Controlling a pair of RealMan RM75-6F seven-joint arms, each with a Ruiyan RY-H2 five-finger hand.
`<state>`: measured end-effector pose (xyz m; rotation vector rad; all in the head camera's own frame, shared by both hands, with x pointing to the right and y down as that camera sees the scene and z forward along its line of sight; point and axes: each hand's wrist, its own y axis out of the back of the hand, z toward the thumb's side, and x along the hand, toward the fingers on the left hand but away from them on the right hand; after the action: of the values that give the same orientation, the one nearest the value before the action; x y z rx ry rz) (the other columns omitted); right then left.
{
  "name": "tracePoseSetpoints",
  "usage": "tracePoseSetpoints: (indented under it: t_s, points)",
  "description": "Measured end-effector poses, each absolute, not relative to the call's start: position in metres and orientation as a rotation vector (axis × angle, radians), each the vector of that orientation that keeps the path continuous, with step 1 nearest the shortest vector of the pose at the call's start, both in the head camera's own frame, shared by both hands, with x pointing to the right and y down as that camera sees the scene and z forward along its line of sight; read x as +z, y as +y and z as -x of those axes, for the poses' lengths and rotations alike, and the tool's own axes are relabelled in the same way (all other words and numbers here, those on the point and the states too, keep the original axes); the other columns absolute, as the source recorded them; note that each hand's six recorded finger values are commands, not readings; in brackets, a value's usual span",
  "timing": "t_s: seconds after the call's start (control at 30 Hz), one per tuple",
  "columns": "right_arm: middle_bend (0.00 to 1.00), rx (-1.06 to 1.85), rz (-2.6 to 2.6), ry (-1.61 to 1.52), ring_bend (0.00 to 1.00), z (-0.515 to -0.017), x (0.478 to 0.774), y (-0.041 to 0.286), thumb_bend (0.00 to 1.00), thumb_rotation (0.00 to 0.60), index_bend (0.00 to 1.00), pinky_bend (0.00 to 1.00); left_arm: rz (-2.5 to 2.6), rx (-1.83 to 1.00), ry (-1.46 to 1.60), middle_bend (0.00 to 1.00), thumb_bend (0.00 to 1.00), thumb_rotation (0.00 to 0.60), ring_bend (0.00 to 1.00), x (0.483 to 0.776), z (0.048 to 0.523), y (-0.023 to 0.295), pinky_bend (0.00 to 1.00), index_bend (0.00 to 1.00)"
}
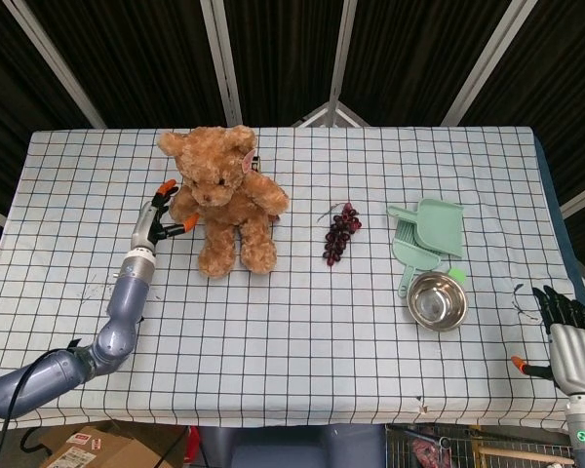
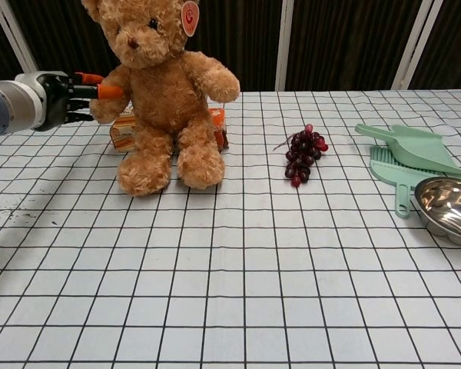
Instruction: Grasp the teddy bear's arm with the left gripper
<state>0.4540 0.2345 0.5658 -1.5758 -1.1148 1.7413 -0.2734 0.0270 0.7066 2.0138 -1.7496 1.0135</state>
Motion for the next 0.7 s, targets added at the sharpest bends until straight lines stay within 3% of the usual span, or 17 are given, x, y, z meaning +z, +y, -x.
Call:
tracePoseSetpoints:
  t_s: [0.1,0.23,0.37,0.7]
  points:
    - [0.00,1.738,1.579,-1.121,0.00,-0.454,0.565,0.235,0.13,0.600,0.00,0.00,-2.055,0.989,-1.766,0.06,0.43,0.600,0.00,0.693,0.278,0.033,0.00,0.11]
    - [0.00,1.729,1.583,-1.128,0.00,-0.454,0.563,0.235,0.13,0.600,0.00,0.00,-2.114,0.995,-1.863,0.06,0.43,0.600,0.00,0.666,0.303,0.050,0.00,0.22]
    - [0.00,1.709,1.592,-1.130,0.00,-0.451,0.560,0.235,0.13,0.600,0.00,0.00,-2.159,1.122,-2.049,0.07,0.43,0.600,0.00,0.636,0.349,0.079,0.00,0.20]
    - [0.00,1.636,1.604,-1.138,0.00,-0.441,0.549,0.235,0.13,0.600,0.00,0.00,-1.937,2.076,-2.472,0.06,0.43,0.600,0.00,0.557,0.455,0.179,0.00,0.21]
